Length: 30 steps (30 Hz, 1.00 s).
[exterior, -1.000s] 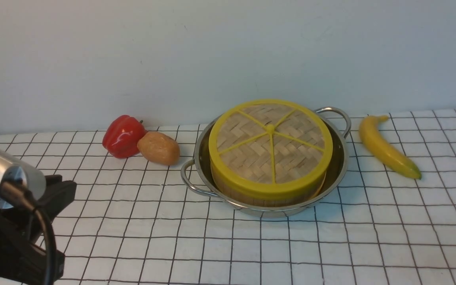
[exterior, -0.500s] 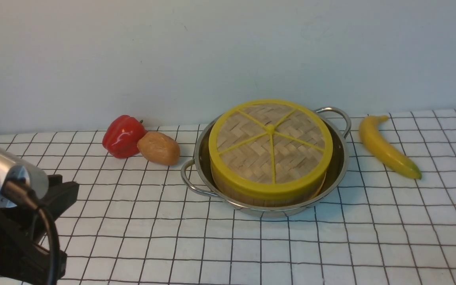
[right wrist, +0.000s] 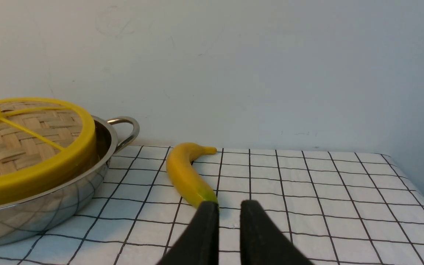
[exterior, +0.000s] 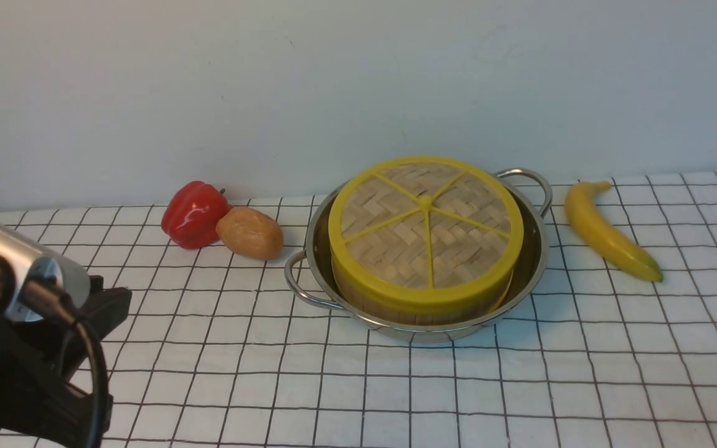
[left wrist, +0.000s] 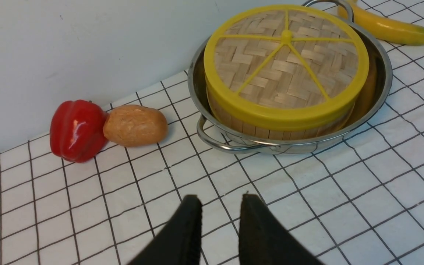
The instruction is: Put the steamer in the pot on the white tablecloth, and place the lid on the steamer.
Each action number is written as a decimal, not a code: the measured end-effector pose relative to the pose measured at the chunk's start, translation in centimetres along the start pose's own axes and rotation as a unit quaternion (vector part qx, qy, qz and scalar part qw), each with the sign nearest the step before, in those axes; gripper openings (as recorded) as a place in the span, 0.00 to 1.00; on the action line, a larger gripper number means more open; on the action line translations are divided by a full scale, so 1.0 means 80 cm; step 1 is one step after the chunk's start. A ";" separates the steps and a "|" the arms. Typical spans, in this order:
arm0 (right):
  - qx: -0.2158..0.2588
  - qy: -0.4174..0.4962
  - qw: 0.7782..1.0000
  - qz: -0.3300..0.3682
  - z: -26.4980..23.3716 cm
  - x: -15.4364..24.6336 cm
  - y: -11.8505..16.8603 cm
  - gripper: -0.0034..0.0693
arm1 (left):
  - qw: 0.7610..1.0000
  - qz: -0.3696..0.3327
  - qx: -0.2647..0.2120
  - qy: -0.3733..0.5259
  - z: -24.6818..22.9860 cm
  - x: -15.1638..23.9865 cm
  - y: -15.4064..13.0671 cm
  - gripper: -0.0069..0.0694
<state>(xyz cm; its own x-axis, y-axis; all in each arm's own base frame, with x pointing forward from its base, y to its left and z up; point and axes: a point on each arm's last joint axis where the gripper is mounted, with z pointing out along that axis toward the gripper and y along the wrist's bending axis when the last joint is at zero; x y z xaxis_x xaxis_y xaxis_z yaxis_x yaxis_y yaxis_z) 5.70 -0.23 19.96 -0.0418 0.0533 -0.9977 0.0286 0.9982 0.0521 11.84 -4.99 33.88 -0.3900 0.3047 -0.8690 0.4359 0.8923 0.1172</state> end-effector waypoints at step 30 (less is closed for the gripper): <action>0.000 -0.001 1.000 0.000 0.000 0.000 0.000 0.30 | 0.958 -0.063 -0.227 -0.163 0.005 0.204 0.006 0.32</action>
<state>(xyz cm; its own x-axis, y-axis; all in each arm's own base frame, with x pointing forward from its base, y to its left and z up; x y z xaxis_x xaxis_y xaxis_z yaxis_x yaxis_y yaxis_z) 5.66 -0.24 19.94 -0.0390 0.0533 -0.9978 0.0286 0.9982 0.0522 6.00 0.25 19.55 -0.1089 0.1313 -0.9853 -0.0250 0.9906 0.1347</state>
